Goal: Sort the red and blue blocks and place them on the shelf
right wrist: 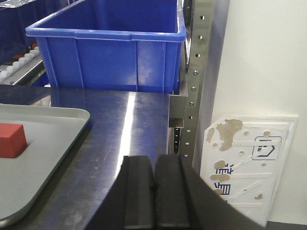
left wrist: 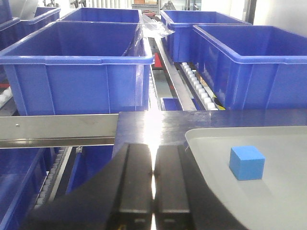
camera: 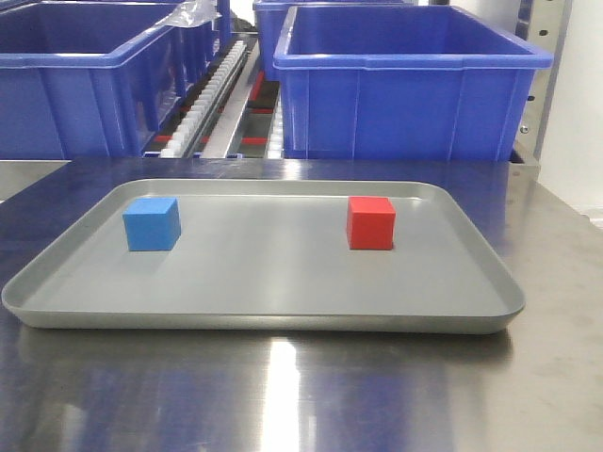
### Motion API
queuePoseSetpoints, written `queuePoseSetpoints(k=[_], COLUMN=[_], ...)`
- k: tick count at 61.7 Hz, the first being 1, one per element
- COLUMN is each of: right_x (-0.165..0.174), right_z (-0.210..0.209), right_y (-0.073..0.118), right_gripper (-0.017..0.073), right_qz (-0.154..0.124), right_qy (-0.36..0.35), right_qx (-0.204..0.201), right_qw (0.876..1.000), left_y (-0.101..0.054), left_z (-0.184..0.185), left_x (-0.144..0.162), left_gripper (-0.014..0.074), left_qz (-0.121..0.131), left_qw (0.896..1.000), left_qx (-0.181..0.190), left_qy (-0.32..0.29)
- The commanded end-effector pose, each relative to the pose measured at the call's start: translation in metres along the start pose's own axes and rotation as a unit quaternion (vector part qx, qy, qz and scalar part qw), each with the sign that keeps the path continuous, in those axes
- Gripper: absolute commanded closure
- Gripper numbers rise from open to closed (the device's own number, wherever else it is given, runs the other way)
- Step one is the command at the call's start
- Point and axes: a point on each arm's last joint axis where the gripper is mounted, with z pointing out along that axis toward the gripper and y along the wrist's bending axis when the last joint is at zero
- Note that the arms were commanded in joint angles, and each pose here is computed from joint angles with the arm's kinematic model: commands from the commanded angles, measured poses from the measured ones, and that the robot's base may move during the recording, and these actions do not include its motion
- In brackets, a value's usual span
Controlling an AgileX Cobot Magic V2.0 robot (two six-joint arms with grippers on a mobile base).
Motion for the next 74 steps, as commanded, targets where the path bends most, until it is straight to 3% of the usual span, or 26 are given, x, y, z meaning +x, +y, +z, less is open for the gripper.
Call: queuePoseSetpoints(k=[1, 74], right_x=[-0.0093, -0.0097], right_z=[-0.0017, -0.0018], right_y=[0.0007, 0.0007], right_gripper=[0.0503, 0.0503], right_qz=[-0.009, -0.009], right_qy=[-0.054, -0.056], right_qx=[-0.002, -0.002], right_qw=[0.999, 0.998], left_y=[-0.0024, -0.0024], left_z=[-0.0008, -0.0008], left_x=[0.0032, 0.0032], left_gripper=[0.0452, 0.0452], left_qz=[-0.003, -0.003], left_qw=[0.999, 0.999], left_qx=[0.017, 0.017], left_qy=[-0.031, -0.031])
